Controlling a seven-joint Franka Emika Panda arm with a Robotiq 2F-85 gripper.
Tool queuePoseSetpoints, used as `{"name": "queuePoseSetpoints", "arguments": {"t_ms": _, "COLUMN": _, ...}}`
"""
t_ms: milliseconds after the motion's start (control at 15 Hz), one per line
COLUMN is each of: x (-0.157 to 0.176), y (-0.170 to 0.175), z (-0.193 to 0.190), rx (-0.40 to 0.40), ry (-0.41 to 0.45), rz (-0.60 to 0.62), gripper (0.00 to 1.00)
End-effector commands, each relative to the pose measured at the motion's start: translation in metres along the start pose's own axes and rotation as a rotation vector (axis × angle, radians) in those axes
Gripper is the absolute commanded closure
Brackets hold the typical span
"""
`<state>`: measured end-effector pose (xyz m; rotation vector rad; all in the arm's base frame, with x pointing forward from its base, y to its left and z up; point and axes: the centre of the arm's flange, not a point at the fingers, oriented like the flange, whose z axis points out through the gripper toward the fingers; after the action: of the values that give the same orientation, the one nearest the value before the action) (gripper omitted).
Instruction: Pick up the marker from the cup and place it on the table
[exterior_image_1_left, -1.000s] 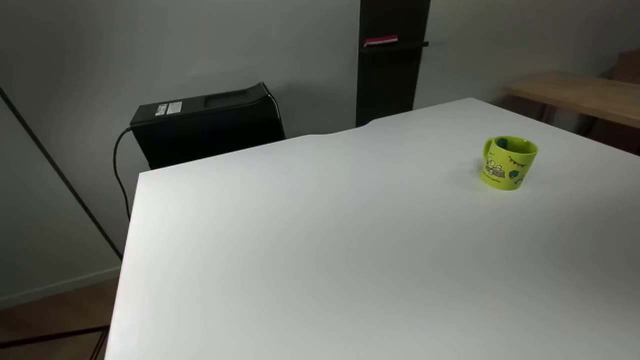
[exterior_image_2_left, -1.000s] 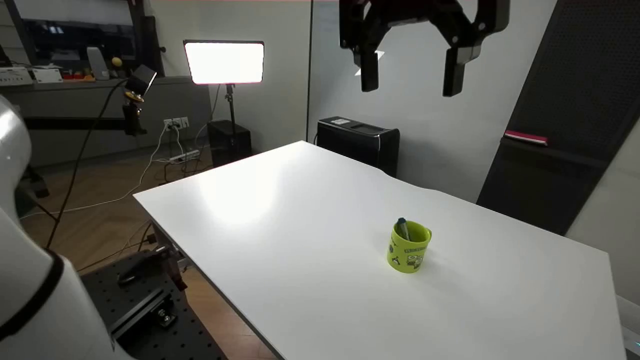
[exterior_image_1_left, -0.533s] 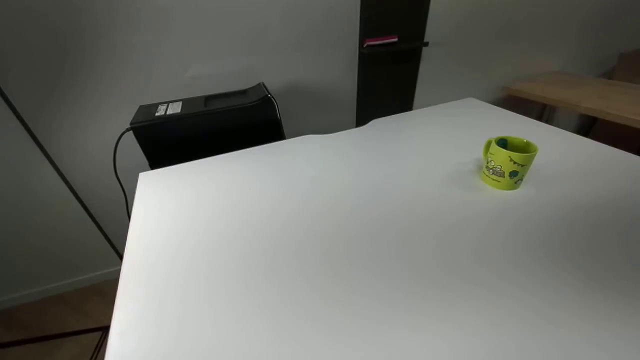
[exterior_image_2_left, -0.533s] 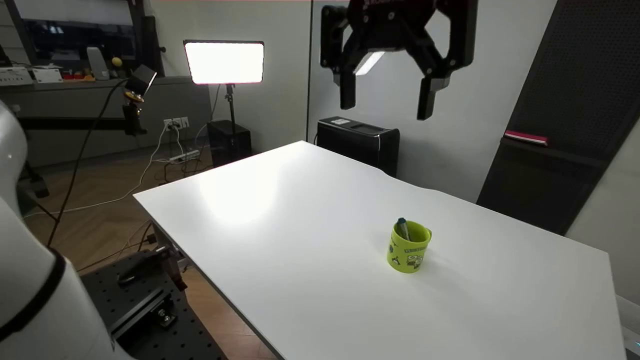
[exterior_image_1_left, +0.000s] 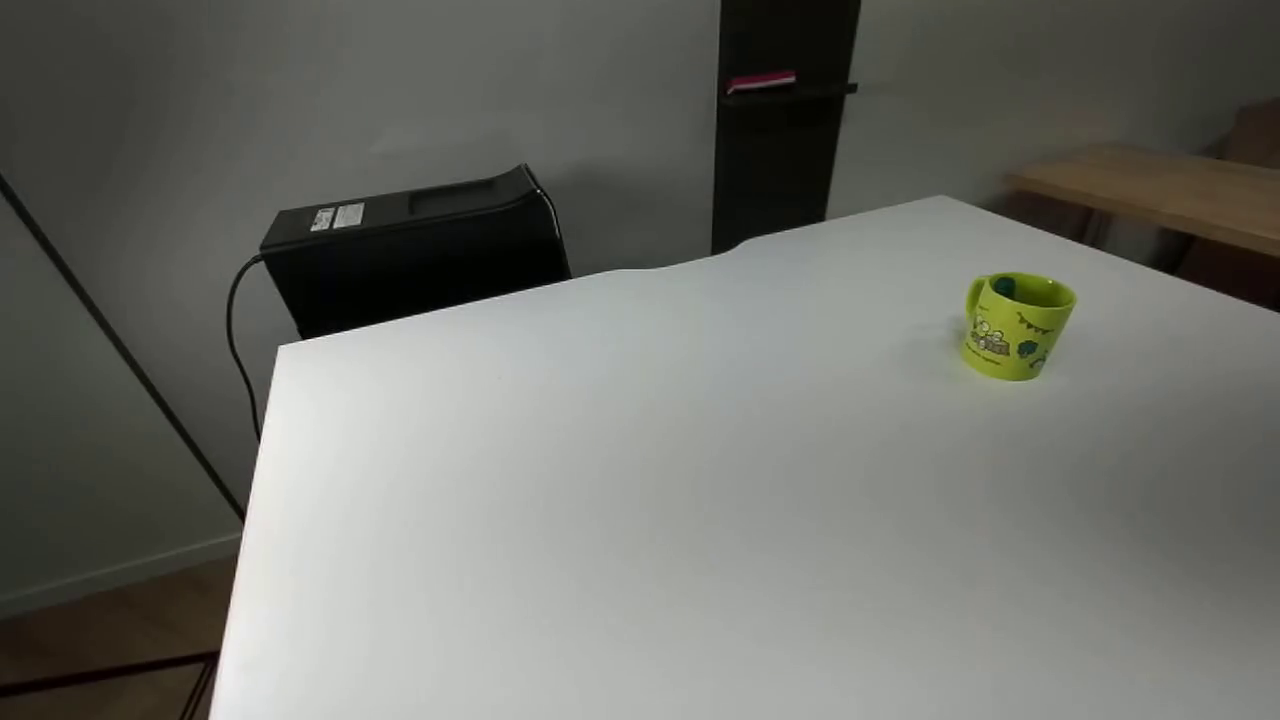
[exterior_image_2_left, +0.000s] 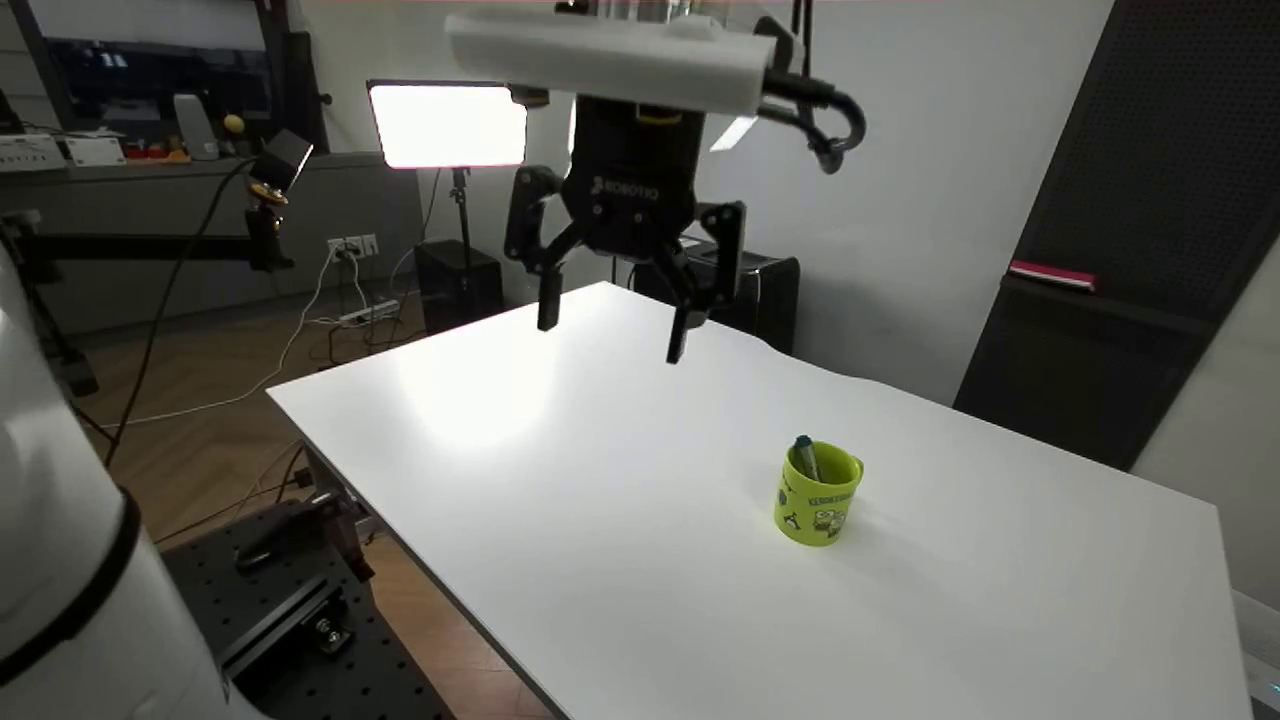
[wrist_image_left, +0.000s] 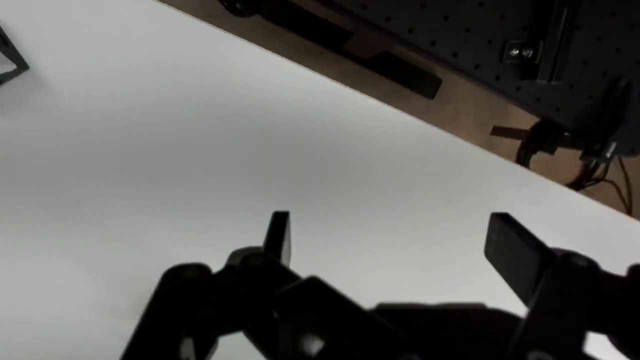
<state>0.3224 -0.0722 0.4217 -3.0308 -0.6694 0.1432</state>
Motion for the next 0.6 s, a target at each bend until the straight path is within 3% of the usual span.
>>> {"name": "queuePoseSetpoints", "arguments": {"t_ms": 0, "x": 0.018, "y": -0.036, "z": 0.034, "rx": 0.008, "ry": -0.062, "rz": -0.19, "gripper": 0.0}}
{"name": "queuePoseSetpoints", "arguments": {"t_ms": 533, "x": 0.077, "y": -0.095, "z": 0.11, "rx": -0.054, "ry": -0.124, "rz": -0.466, "gripper": 0.0}}
